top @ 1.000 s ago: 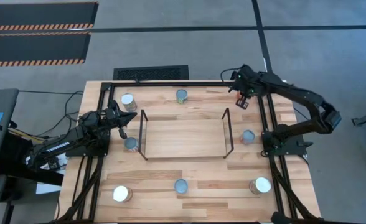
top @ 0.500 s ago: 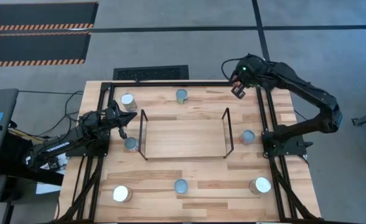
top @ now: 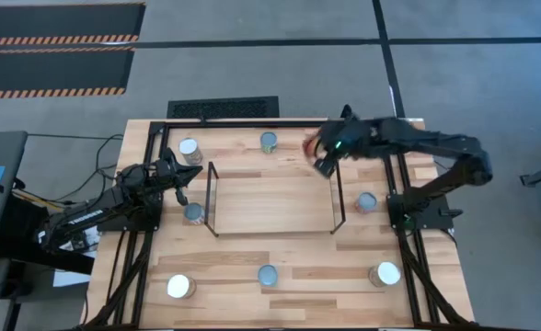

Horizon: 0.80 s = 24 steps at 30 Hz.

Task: Pick and place cans onto a shelf
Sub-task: Put the top large canned corn on the shelf

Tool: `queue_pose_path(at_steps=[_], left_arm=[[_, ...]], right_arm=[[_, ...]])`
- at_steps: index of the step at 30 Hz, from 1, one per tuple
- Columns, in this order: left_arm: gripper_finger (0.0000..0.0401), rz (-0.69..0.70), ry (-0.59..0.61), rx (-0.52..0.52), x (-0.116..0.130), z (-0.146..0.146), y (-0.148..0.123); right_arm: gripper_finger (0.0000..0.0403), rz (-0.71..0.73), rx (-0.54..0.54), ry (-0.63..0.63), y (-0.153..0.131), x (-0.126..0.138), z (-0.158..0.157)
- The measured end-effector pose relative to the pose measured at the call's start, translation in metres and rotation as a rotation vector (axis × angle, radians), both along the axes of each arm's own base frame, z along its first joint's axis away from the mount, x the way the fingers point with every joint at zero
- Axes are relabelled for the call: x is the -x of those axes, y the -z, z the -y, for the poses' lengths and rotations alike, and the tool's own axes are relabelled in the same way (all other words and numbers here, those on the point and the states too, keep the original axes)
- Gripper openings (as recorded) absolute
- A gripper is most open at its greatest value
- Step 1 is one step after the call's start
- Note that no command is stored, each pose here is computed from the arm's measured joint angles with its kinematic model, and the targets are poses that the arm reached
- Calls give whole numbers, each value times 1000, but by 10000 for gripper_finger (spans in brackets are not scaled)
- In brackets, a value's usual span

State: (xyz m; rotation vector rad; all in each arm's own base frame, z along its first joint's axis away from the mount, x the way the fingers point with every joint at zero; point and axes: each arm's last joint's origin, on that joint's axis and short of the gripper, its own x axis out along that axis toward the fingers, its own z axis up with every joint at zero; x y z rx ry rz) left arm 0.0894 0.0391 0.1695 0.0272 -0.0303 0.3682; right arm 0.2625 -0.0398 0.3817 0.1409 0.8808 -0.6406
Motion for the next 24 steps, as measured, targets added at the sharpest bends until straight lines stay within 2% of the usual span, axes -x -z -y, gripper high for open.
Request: queue_pose_path(at_steps=[5, 11, 18, 24], left_arm=[[0, 0, 0, 1, 0, 0, 0], [0, -1, 0, 2, 0, 0, 0], [0, -4, 0, 5, 0, 0, 0], [0, -10, -1, -2, -1, 0, 1]], right_arm=[[4, -55, -119, -29, 27, -29, -24], [3, -169, -196, 9, 60, -52, -31], [3, -269, -230, 64, 83, -63, -23], [4, -291, -263, 96, 90, -66, -18]])
